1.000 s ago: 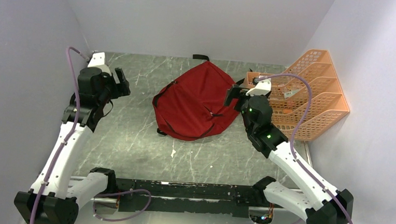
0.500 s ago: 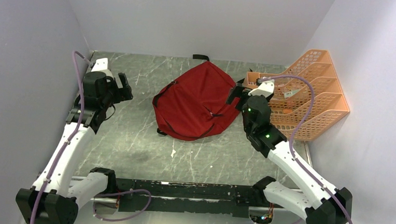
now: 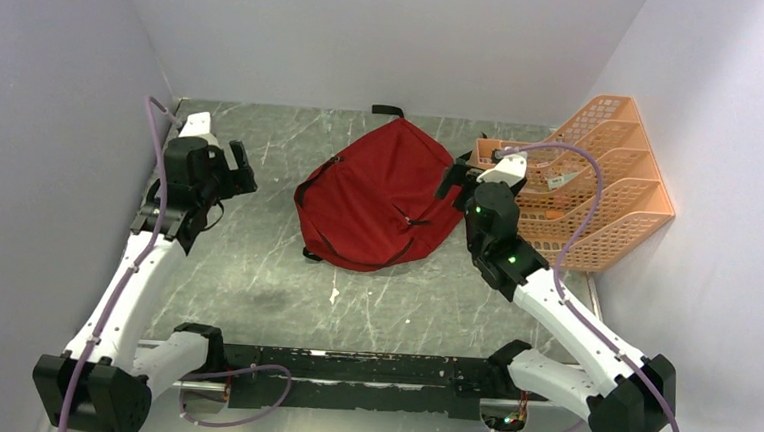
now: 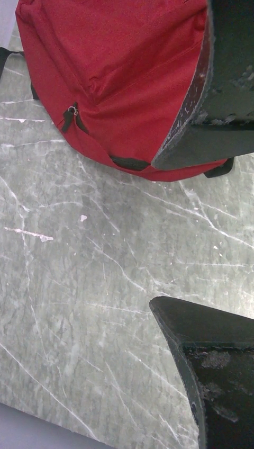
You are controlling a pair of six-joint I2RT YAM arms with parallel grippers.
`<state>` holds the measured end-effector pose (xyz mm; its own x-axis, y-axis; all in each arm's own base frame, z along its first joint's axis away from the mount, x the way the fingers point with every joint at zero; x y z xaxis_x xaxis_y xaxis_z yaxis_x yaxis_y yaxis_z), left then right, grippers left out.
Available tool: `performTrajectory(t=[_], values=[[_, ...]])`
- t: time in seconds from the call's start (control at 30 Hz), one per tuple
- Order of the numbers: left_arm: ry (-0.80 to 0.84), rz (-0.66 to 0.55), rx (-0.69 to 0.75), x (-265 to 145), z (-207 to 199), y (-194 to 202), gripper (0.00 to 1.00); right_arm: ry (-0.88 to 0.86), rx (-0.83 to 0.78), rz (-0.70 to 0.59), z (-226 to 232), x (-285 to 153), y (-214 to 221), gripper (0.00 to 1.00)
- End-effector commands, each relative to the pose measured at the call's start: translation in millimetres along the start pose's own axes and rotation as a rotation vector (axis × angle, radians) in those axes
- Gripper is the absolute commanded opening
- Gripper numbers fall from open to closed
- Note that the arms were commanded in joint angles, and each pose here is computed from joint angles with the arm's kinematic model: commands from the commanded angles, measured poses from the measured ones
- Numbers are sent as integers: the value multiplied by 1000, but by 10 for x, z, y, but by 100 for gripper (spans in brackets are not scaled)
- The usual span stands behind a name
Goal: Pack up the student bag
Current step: Reset both arms
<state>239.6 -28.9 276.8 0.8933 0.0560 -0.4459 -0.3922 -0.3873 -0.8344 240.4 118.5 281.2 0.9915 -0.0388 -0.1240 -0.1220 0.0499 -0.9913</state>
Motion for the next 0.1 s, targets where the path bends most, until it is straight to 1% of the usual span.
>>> performTrajectory(t=[0.0,0.07], values=[[5,-36,-10,26,-31,-44,93,54,1,-23,-37,33,23,100],[-1,-35,-10,30,-39,-65,93,69,6,-20,-35,41,-8,100]])
Point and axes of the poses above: each gripper's point midway between its finger pads, its own x axis out along the fingers, its own z axis along the line the jaws close on, y = z × x, the point moved 10 cm from there along -x, back along the fingers, and after that the axes turned 9 degrees about -x, right-handed, at the moved point
